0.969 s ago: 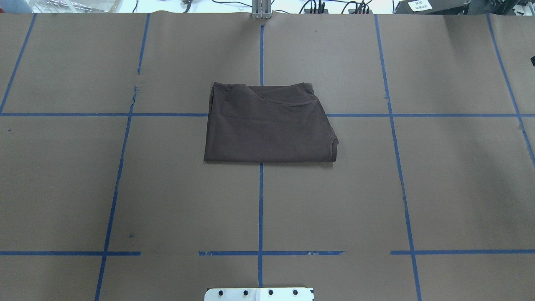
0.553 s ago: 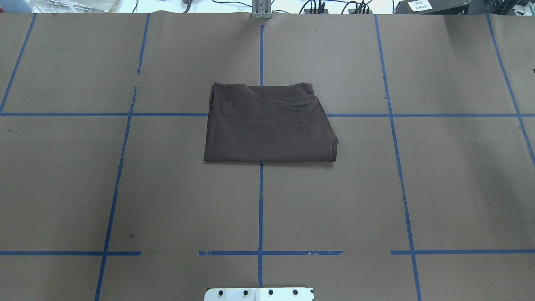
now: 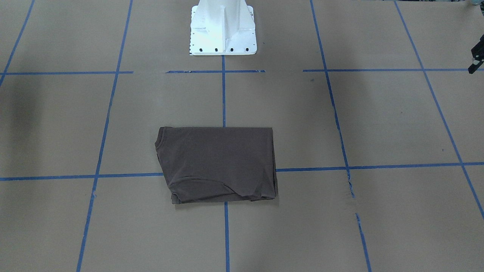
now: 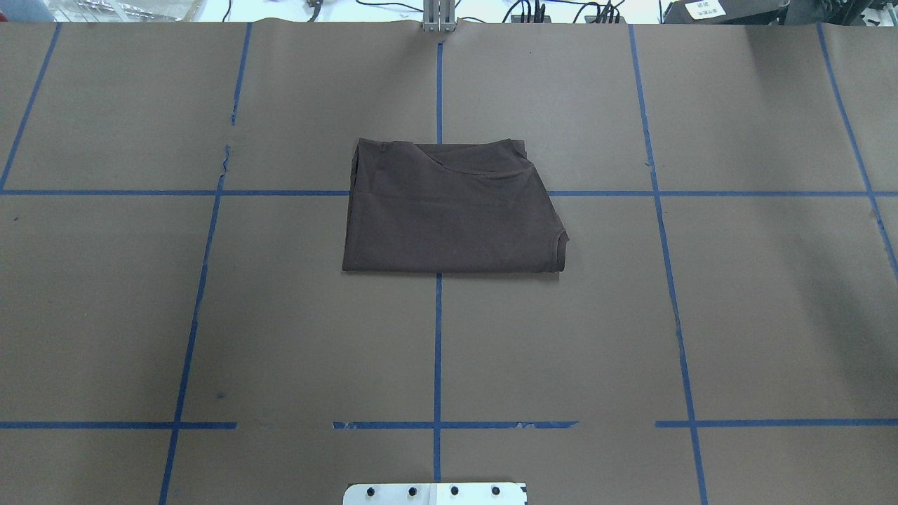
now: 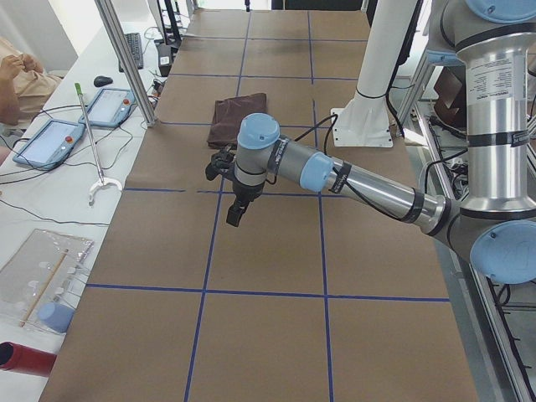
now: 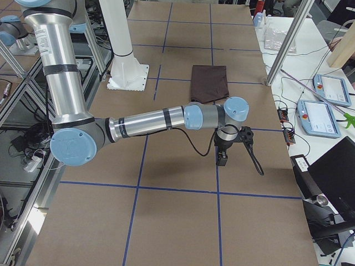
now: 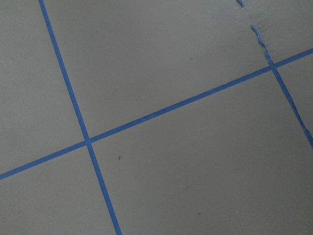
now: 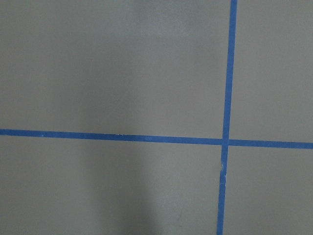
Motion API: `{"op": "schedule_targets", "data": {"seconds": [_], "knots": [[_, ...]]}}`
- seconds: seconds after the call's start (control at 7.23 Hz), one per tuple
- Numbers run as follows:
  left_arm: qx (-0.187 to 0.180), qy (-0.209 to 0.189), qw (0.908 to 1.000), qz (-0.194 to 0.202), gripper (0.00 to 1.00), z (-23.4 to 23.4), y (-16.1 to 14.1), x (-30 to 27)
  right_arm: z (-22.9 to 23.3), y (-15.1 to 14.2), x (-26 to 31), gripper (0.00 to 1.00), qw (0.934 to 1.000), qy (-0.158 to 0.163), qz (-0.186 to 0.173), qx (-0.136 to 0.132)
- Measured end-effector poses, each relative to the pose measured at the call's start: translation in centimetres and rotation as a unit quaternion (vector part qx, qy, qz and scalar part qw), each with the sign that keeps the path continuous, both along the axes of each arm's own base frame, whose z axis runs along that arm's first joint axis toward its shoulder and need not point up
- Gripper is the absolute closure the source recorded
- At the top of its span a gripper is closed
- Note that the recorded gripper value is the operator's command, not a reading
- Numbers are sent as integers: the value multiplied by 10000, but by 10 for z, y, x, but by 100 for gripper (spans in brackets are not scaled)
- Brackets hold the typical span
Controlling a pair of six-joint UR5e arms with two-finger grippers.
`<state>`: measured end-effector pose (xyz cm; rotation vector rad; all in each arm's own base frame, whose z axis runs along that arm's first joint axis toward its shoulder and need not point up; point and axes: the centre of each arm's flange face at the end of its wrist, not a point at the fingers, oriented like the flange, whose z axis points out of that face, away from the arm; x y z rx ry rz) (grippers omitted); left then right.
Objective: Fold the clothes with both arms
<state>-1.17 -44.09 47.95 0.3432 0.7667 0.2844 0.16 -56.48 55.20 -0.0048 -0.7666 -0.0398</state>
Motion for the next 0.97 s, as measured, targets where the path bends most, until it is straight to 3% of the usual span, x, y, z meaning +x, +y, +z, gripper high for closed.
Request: {"op": "schedule_targets", "data": {"seconds": [0.14, 0.55, 0.97], "knots": [[-138, -19, 9999, -12, 0, 13, -2, 0, -2, 1, 1, 0, 10000, -12, 5, 26], [-1081, 37, 9941, -1, 0, 103, -15, 3, 16, 17, 15, 0, 9996, -71, -200, 162], [-1235, 495, 9911, -61, 1, 107, -16, -9, 42, 39, 34, 0, 9997, -108, -196, 82]]}}
